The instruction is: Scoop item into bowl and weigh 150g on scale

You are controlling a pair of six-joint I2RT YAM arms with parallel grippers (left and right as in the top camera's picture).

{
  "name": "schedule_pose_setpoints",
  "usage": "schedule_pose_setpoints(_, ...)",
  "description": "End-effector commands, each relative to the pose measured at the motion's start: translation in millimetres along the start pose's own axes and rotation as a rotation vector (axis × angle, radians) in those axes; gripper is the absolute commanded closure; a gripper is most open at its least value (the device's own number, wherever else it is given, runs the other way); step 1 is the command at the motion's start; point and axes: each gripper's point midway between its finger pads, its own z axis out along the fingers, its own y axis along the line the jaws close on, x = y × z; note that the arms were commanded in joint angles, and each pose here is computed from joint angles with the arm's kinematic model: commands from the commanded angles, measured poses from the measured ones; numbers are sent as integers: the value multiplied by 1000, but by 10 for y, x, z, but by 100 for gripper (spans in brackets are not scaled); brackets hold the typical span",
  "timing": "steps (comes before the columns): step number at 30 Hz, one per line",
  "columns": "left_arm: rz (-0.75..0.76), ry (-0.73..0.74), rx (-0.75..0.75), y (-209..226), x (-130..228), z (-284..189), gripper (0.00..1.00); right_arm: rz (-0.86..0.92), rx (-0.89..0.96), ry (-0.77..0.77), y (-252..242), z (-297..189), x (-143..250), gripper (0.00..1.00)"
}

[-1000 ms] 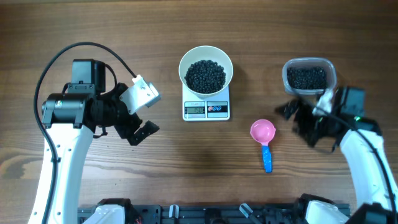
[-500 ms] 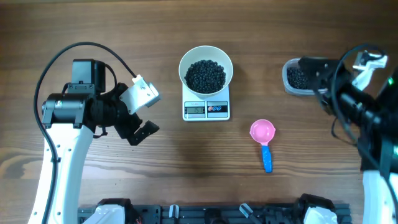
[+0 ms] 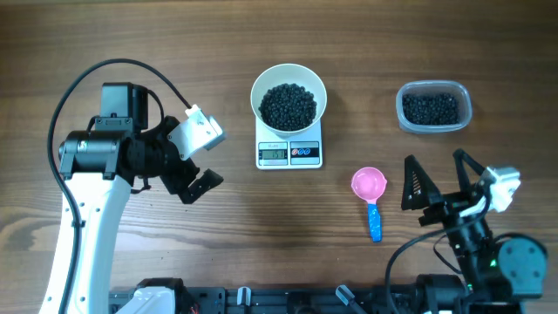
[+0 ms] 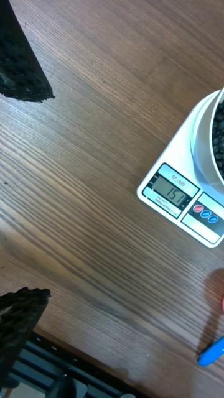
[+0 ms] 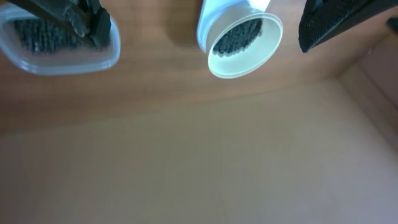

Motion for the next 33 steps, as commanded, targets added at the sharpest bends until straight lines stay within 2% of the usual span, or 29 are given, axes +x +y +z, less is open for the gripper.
schedule_pose_setpoints(1, 14, -13, 7, -10, -7, -4, 0, -94, 10, -87, -96, -4, 128, 0)
schedule_pose_setpoints(6, 14, -13, 7, -10, -7, -4, 0, -183, 21, -147, -210, 51, 318, 0)
schedule_pose_setpoints(25, 14, -13, 7, -10, -7, -4, 0, -216, 64, -86, -466, 261, 933, 0)
schedule_pose_setpoints(33, 14, -13, 7, -10, -7, -4, 0, -289, 88, -52, -497, 266, 1007, 0)
